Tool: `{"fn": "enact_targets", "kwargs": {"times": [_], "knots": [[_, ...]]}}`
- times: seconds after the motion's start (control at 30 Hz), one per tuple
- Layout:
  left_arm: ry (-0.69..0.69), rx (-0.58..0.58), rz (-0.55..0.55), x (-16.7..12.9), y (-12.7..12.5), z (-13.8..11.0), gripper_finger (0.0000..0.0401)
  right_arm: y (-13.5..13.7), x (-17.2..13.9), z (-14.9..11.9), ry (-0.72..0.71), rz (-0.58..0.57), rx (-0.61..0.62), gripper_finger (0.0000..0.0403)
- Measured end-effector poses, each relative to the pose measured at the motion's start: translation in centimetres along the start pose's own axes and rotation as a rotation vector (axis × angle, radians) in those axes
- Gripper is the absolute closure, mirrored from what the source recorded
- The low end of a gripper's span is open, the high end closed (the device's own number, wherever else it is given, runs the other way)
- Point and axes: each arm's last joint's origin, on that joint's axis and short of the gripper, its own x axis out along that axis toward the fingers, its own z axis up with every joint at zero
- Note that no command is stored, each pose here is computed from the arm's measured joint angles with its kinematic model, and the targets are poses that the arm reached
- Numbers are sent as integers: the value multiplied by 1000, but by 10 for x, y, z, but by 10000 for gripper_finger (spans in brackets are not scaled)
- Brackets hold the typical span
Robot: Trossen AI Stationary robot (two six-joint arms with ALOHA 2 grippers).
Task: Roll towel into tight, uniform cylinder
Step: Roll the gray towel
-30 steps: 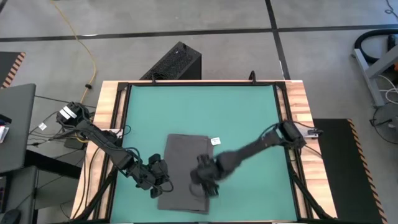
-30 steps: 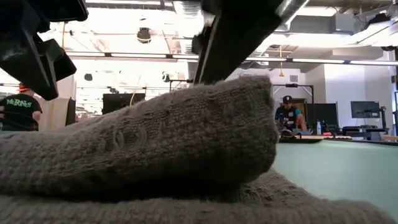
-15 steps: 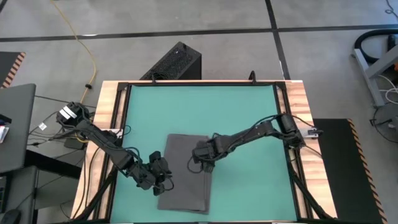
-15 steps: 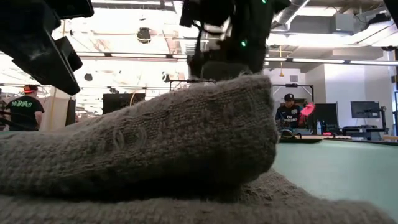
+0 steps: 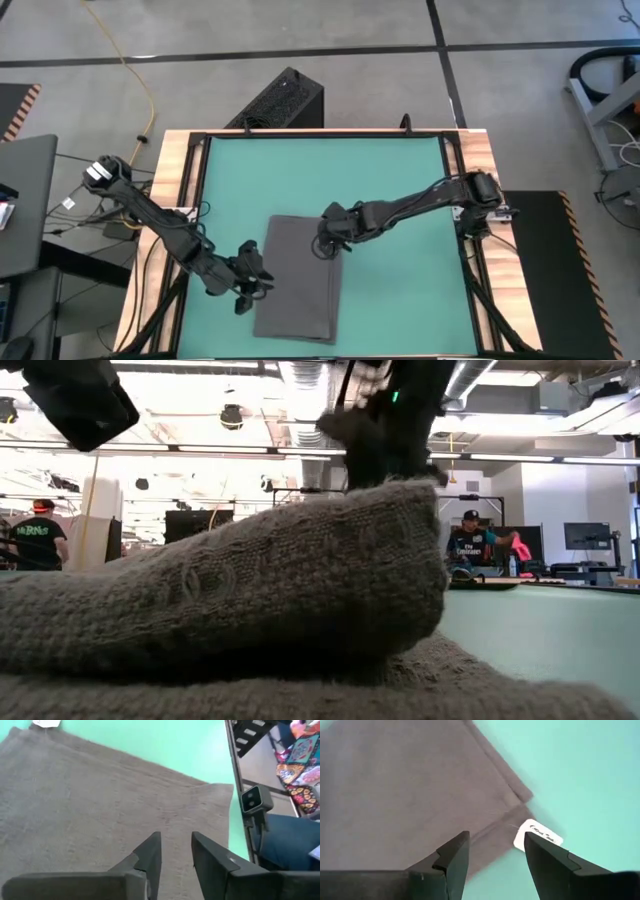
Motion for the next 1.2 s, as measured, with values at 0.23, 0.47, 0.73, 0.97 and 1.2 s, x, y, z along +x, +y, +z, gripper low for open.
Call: {"fn": "enact_targets", "kwargs": {"times": [0.23, 0.47, 0.73, 0.97, 1.2], "knots": [[-14, -4, 14, -1, 1, 1, 254, 4, 45, -4, 11, -68, -5, 177], [-14, -19, 16, -1, 1, 1, 234, -15, 54, 19, -35, -99, 36, 176], [-11, -14, 22, -1, 1, 0, 234, -21, 62, 21, -3, -71, 36, 176], [-12, -9, 22, -1, 1, 0, 234, -26, 72, 14, 13, -47, 38, 182], [-13, -10, 23, -1, 1, 0, 234, -28, 78, 12, 15, 16, 40, 211]]}}
